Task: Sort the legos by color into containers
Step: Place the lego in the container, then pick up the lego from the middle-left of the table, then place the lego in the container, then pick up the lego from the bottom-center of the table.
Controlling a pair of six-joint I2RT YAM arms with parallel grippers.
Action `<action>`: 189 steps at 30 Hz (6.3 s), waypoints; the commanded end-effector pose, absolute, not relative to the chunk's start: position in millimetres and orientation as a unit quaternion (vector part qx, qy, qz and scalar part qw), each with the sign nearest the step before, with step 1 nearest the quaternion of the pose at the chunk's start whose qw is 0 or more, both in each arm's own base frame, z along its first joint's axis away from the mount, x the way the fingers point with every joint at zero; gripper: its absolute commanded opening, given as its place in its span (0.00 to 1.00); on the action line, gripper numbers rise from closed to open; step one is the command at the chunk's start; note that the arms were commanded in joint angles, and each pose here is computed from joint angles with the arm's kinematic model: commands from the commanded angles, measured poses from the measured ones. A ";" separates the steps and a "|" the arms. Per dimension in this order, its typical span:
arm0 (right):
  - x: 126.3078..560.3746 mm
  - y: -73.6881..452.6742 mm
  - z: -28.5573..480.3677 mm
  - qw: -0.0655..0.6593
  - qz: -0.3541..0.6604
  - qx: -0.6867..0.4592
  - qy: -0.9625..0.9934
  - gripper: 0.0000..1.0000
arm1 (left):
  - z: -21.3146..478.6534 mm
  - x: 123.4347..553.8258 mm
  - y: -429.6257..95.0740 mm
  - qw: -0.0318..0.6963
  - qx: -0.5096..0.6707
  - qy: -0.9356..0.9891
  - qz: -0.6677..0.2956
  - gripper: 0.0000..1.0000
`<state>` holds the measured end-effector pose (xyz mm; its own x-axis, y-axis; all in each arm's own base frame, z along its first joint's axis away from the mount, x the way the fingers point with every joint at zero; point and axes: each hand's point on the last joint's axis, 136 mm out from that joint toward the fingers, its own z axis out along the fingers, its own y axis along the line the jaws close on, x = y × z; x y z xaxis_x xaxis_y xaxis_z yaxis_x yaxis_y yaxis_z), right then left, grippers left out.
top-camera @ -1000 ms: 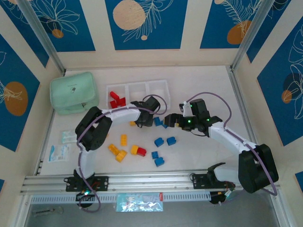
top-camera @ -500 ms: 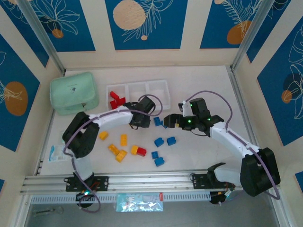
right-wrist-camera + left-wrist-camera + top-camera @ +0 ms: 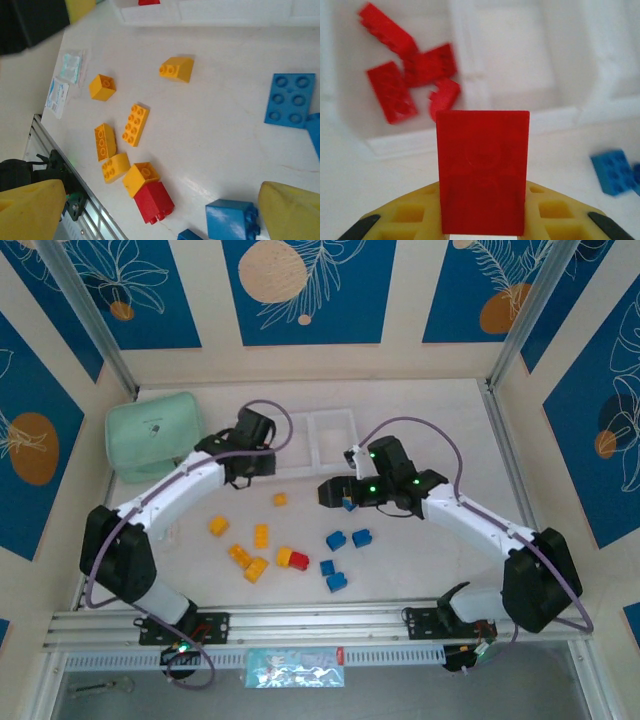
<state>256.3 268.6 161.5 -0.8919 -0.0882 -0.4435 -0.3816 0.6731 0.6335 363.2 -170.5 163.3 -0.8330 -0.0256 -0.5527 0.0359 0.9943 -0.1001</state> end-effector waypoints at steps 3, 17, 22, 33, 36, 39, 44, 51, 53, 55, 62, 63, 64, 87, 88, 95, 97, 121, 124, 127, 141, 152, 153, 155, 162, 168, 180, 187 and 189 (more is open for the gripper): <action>260.6 287.7 171.5 0.196 0.381 -0.143 0.892 0.99 | 151.0 398.9 -144.6 0.276 -0.010 0.961 -0.016 0.30; 262.1 270.7 173.5 0.211 0.364 -0.127 0.898 0.99 | 139.4 438.7 -127.1 0.258 -0.026 0.966 -0.002 0.53; 254.0 260.9 171.4 0.200 0.357 -0.125 0.904 0.99 | 143.5 405.6 -143.8 0.240 -0.019 0.969 -0.055 0.55; 218.3 235.3 155.7 0.154 0.331 -0.122 0.923 0.99 | 141.1 280.1 -186.4 0.195 0.049 0.976 -0.089 0.61; 207.5 230.7 153.8 0.143 0.332 -0.118 0.925 0.99 | 140.8 249.1 -199.6 0.188 0.060 0.975 -0.105 0.61; 196.4 225.4 150.6 0.132 0.327 -0.119 0.928 0.99 | 138.4 217.9 -205.6 0.180 0.060 0.976 -0.105 0.61; 181.0 218.5 141.2 0.117 0.319 -0.119 0.933 0.99 | 133.3 170.7 -212.9 0.173 0.034 0.978 -0.111 0.61; 173.7 214.2 133.6 0.109 0.319 -0.117 0.934 0.99 | 113.0 130.8 -241.5 0.169 -0.055 0.972 -0.156 0.66; 174.3 214.1 133.5 0.109 0.323 -0.115 0.933 0.99 | 103.0 121.9 -259.5 0.160 -0.081 0.968 -0.175 0.69; 176.4 212.0 131.3 0.108 0.325 -0.109 0.933 0.99 | 93.1 117.1 -272.0 0.154 -0.104 0.966 -0.181 0.71; 181.0 203.3 122.7 0.108 0.338 -0.096 0.930 0.99 | 66.8 119.2 -279.4 0.153 -0.170 0.961 -0.153 0.75; 180.5 204.2 122.1 0.108 0.341 -0.098 0.929 0.99 | 63.2 120.2 -279.4 0.154 -0.180 0.959 -0.156 0.76; 180.5 205.2 122.1 0.110 0.344 -0.101 0.927 0.99 | 58.9 121.1 -281.0 0.153 -0.186 0.957 -0.160 0.76; 197.9 196.6 121.2 0.118 0.361 -0.070 0.923 0.99 | 36.4 177.2 -279.0 0.159 -0.171 0.968 -0.090 0.61; 198.0 196.4 120.6 0.116 0.361 -0.068 0.923 0.99 | 37.3 178.5 -278.0 0.161 -0.163 0.970 -0.079 0.59; 198.9 195.9 121.2 0.112 0.363 -0.059 0.923 0.99 | 34.3 173.4 -275.0 0.141 -0.109 0.984 -0.026 0.45; 199.0 195.4 123.2 0.117 0.363 -0.058 0.923 0.99 | 33.2 172.1 -273.1 0.140 -0.099 0.985 -0.021 0.42; 207.2 213.6 151.0 0.164 0.351 -0.083 0.918 0.99 | 116.9 205.4 -249.7 0.254 0.000 0.965 -0.060 0.29; 213.8 232.1 158.9 0.172 0.350 -0.103 0.915 0.99 | 149.6 232.1 -219.5 0.299 -0.010 0.953 -0.050 0.29; 223.8 250.5 166.2 0.182 0.345 -0.117 0.913 0.99 | 171.7 263.6 -186.8 0.335 -0.025 0.941 -0.034 0.28; 256.7 294.8 170.0 0.204 0.325 -0.143 0.912 0.99 | 165.4 430.0 -128.2 0.358 -0.098 0.928 -0.041 0.27; 266.0 303.0 182.5 0.227 0.329 -0.148 0.905 0.99 | 140.3 491.3 -128.3 0.331 -0.093 0.939 -0.025 0.46; 266.4 303.9 183.5 0.228 0.330 -0.147 0.904 0.99 | 144.6 491.8 -128.3 0.335 -0.089 0.937 -0.027 0.49; 266.2 306.5 184.8 0.227 0.330 -0.149 0.904 0.99 | 150.4 490.7 -126.9 0.341 -0.087 0.936 -0.026 0.52; 263.2 312.4 192.0 0.223 0.315 -0.166 0.907 0.99 | 172.5 473.3 -144.4 0.336 -0.074 0.934 -0.093 0.60; 257.9 311.8 190.3 0.213 0.300 -0.164 0.915 0.99 | 187.3 429.7 -155.3 0.321 -0.066 0.930 -0.167 0.66; 243.2 335.6 161.1 0.175 0.253 -0.196 0.931 0.99 | 170.1 302.7 -141.6 0.256 -0.043 0.940 -0.221 0.82; 223.4 356.1 133.4 0.146 0.228 -0.214 0.939 0.99 | 151.0 237.9 -134.7 0.223 -0.075 0.934 -0.268 0.88; 213.4 366.2 126.6 0.135 0.227 -0.225 0.938 0.99 | 149.4 224.1 -130.4 0.217 -0.080 0.935 -0.268 0.91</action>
<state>223.3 354.0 129.1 -0.8655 -0.3389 -0.3688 -0.4720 0.7982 0.3744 246.0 -130.9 155.1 -0.8680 -0.2433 -0.4329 0.0058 0.8667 -0.4988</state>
